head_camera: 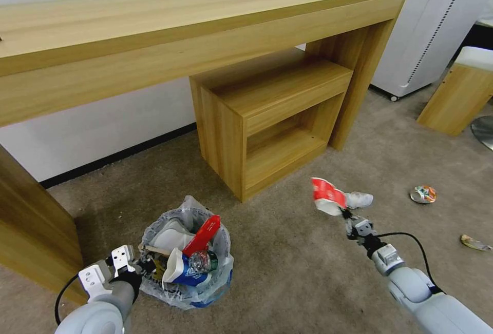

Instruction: Pick up the trash bin and place the garbage on the floor into it.

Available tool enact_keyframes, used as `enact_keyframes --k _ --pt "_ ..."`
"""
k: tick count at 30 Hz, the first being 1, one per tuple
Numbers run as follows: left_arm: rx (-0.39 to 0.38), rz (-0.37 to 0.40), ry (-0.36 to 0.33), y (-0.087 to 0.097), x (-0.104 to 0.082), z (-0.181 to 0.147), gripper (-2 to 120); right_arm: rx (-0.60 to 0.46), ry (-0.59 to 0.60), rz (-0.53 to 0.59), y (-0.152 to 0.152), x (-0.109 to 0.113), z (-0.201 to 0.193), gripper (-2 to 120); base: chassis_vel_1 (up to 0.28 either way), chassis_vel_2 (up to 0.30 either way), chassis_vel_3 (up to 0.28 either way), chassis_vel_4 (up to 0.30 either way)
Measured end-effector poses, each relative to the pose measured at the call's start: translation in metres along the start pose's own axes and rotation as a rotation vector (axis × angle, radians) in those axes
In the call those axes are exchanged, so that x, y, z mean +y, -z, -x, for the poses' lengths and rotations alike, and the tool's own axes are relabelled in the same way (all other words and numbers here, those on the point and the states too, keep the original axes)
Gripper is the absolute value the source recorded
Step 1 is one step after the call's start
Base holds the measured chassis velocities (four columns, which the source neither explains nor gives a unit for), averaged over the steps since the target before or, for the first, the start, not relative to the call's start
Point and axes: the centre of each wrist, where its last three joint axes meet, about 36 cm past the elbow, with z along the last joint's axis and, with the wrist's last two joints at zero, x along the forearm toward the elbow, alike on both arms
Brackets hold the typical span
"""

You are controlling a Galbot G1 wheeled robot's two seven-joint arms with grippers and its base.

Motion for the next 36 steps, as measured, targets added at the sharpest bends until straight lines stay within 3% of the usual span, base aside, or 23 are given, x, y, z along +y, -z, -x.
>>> enact_keyframes --k 4,8,12,27,36 --pt "-0.004 0.002 0.002 0.0 -0.001 -0.002 0 -0.12 0.199 0.054 0.014 0.003 -0.005 0 0.0 0.0 0.0 0.0" --pt "-0.004 0.002 0.003 -0.001 -0.001 -0.003 0 -0.161 0.279 0.067 0.019 0.004 -0.006 0 0.0 0.0 0.0 0.0" --pt "-0.002 0.005 0.004 -0.003 -0.004 -0.004 0 -0.22 0.396 0.063 0.044 0.004 -0.003 0 0.0 0.0 0.0 0.0" --pt "-0.003 0.007 0.011 -0.006 -0.006 -0.004 0 -0.407 0.626 0.056 0.142 0.014 0.044 0 0.0 0.0 0.0 0.0" --pt "-0.006 0.007 0.014 -0.005 -0.006 -0.004 0 -0.394 0.715 0.08 0.161 0.025 0.059 0 0.0 0.0 0.0 0.0"
